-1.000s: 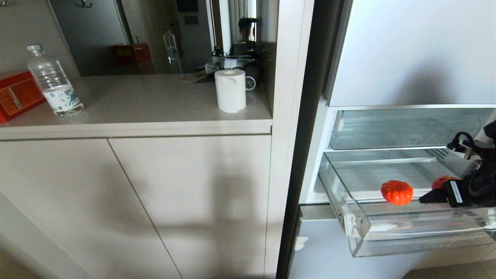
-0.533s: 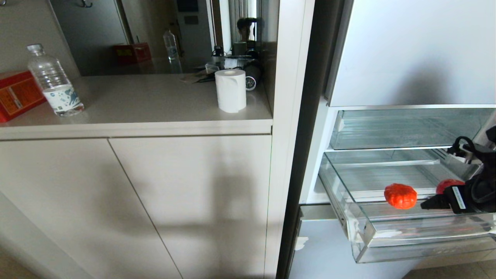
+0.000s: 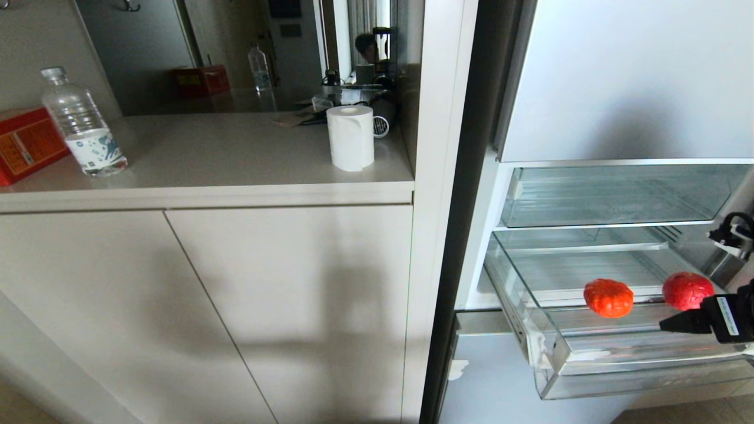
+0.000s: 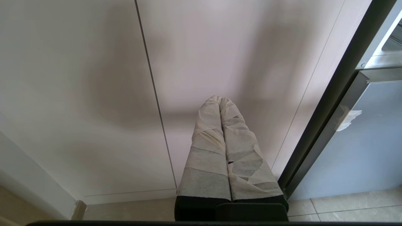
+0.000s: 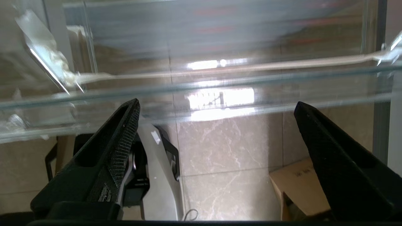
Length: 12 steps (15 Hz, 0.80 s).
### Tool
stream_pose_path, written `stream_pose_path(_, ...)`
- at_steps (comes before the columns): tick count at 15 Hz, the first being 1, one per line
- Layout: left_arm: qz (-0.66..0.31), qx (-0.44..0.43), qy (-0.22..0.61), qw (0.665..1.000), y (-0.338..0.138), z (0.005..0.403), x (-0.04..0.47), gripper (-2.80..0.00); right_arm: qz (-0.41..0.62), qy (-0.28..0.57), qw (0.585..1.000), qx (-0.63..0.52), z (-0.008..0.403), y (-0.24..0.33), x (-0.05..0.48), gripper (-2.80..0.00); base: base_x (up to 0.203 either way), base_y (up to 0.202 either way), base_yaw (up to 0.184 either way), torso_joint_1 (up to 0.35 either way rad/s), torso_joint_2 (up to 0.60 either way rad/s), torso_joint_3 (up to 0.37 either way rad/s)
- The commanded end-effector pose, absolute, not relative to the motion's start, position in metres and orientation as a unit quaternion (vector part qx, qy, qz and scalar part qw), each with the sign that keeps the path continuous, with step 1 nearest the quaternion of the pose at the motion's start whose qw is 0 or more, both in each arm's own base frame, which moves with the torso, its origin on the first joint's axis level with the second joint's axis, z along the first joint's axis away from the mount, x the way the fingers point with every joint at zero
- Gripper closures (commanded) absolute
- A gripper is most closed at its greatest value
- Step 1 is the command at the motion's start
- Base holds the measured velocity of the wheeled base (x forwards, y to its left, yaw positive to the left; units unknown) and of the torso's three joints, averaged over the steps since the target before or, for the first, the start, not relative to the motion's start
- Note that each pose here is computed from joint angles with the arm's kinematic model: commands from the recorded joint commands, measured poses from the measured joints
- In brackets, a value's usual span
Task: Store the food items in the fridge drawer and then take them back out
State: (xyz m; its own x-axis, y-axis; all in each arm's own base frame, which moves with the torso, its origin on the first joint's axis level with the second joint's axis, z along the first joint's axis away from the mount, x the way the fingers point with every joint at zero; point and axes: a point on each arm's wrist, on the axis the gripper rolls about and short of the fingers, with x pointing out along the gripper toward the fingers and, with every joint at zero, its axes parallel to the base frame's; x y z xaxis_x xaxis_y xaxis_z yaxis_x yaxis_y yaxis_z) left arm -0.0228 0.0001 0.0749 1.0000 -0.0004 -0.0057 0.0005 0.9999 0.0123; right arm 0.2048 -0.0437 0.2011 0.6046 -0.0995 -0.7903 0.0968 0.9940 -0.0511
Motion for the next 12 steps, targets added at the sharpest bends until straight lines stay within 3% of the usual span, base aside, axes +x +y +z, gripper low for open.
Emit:
stream_pose_path(1,0.0,0.006,0.004,1.0,0.0,0.075,-0.023,0.0,-0.057,0.437,0.898,-0.006,0.203,-0.043,0.197,-2.8,0.0,0.0,0.0,0.0,0.0,0.0)
stream_pose_path(9,0.0,0.006,0.004,1.0,0.0,0.075,-0.023,0.0,-0.053,0.46,0.886,-0.005,0.187,-0.056,0.256,-2.8,0.0,0.0,0.0,0.0,0.0,0.0)
stream_pose_path(12,0.0,0.006,0.003,1.0,0.0,0.075,-0.023,0.0,-0.054,0.471,0.88,-0.009,0.182,-0.056,0.253,-2.8,0.0,0.0,0.0,0.0,0.0,0.0)
